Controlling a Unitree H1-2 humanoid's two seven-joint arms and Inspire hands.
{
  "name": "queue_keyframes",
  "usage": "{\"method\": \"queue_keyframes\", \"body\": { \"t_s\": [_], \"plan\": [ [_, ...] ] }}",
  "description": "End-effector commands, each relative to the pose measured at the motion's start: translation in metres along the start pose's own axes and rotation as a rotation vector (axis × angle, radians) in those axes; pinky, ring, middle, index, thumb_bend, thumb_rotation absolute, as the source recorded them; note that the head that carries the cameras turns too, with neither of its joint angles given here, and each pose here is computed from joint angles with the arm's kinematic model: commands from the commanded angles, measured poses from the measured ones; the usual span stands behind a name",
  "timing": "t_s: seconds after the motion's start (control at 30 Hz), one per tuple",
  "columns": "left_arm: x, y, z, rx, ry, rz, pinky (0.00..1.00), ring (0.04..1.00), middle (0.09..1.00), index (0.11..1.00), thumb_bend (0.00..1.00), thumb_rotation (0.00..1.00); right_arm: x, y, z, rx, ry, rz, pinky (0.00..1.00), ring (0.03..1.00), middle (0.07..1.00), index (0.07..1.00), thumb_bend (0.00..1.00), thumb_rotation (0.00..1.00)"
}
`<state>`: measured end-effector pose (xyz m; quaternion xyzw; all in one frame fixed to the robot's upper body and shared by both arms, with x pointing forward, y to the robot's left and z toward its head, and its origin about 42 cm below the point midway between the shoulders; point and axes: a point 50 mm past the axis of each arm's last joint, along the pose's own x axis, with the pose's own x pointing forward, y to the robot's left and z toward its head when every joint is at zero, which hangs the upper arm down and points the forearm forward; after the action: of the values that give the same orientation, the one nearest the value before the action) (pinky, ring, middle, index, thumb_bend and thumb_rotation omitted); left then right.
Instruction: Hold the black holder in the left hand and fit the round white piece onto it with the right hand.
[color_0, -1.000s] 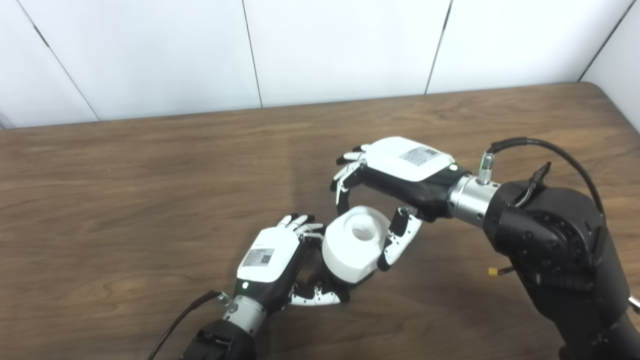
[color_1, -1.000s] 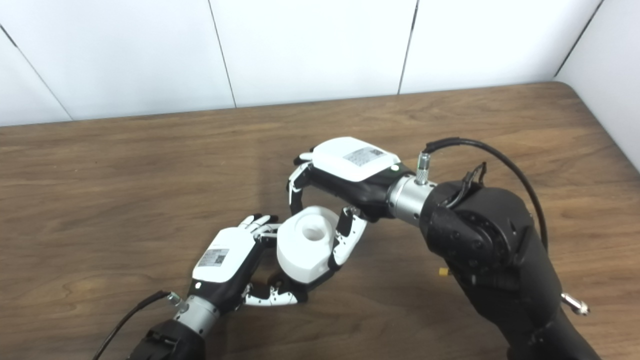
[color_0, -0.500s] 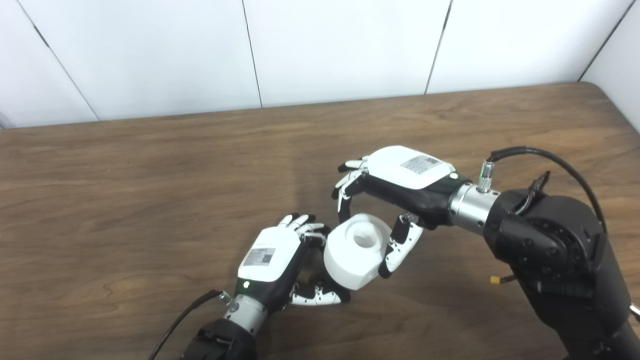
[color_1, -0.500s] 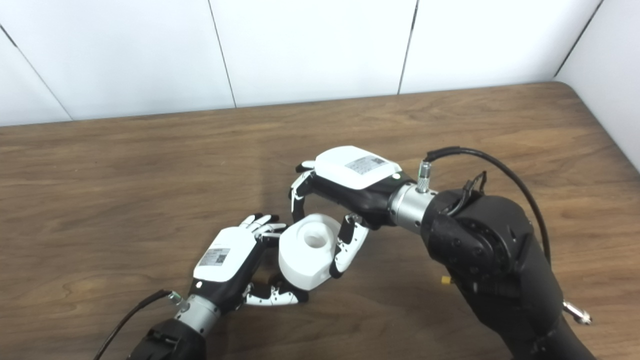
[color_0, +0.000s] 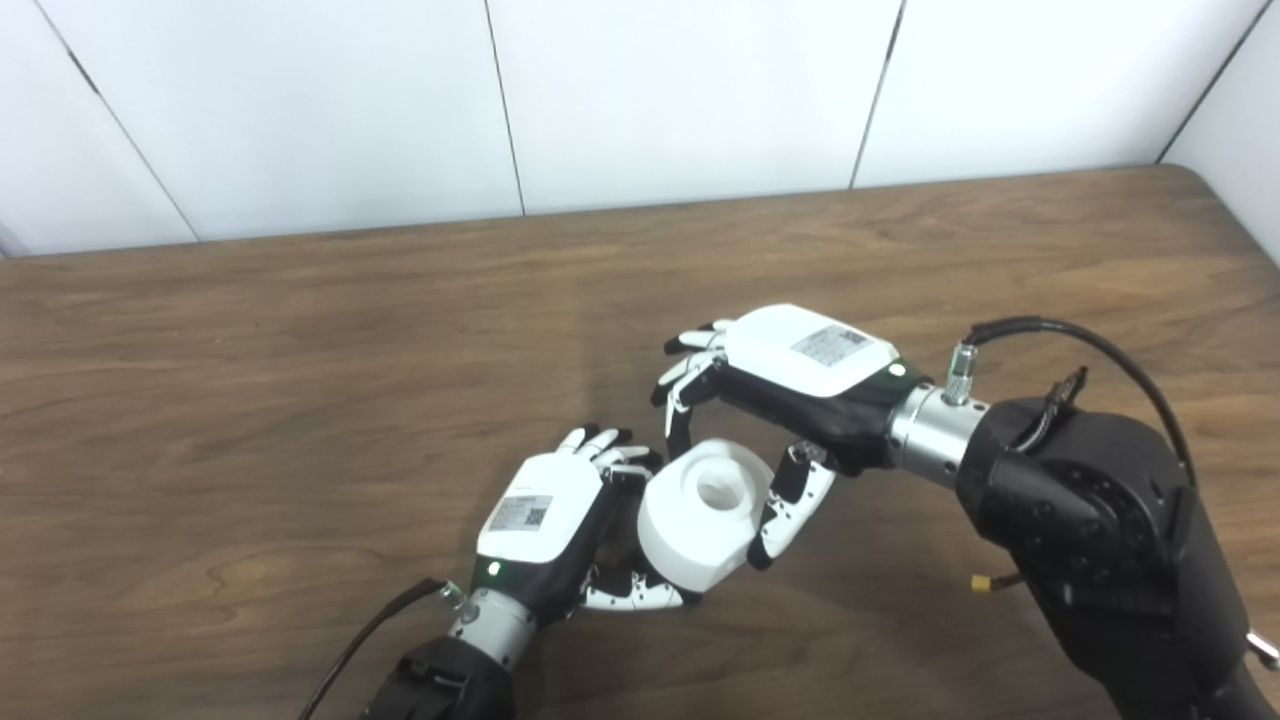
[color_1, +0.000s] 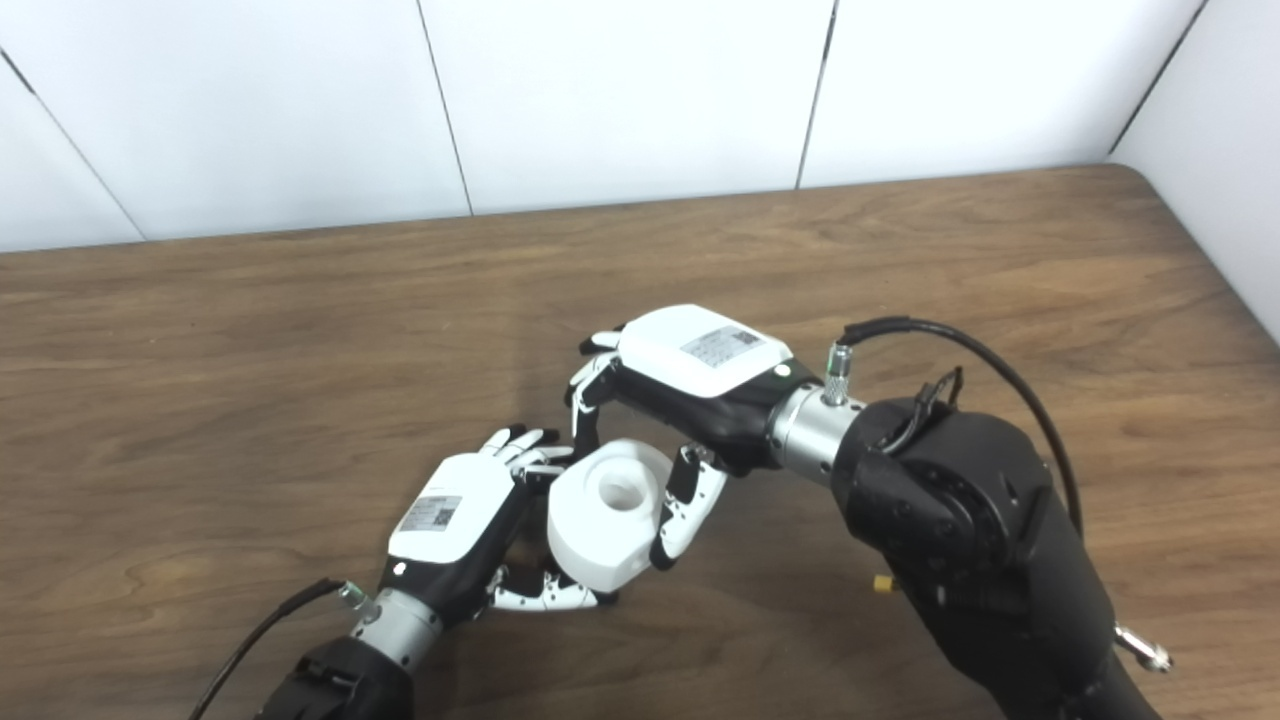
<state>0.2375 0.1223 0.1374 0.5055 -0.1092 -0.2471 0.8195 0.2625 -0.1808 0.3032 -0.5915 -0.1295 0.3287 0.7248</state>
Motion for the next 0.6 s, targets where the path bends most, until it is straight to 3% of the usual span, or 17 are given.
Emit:
{"method": "queue_keyframes", "body": {
  "t_s": [0.0, 0.57],
  "plan": [
    [-0.0048, -0.0223, -0.0023, 0.012, 0.037, -0.148, 0.98, 0.926, 0.811, 0.486, 0.52, 0.05, -0.0013, -0.0098, 0.0036, -0.034, -0.017, -0.075, 0.98, 0.940, 0.809, 0.482, 0.52, 0.13],
    [-0.0040, -0.0203, 0.0023, 0.014, 0.033, -0.140, 0.98, 0.919, 0.806, 0.485, 0.52, 0.05, 0.0025, -0.0029, 0.0063, -0.031, -0.020, -0.077, 0.97, 0.934, 0.800, 0.482, 0.52, 0.13]
  ]
}}
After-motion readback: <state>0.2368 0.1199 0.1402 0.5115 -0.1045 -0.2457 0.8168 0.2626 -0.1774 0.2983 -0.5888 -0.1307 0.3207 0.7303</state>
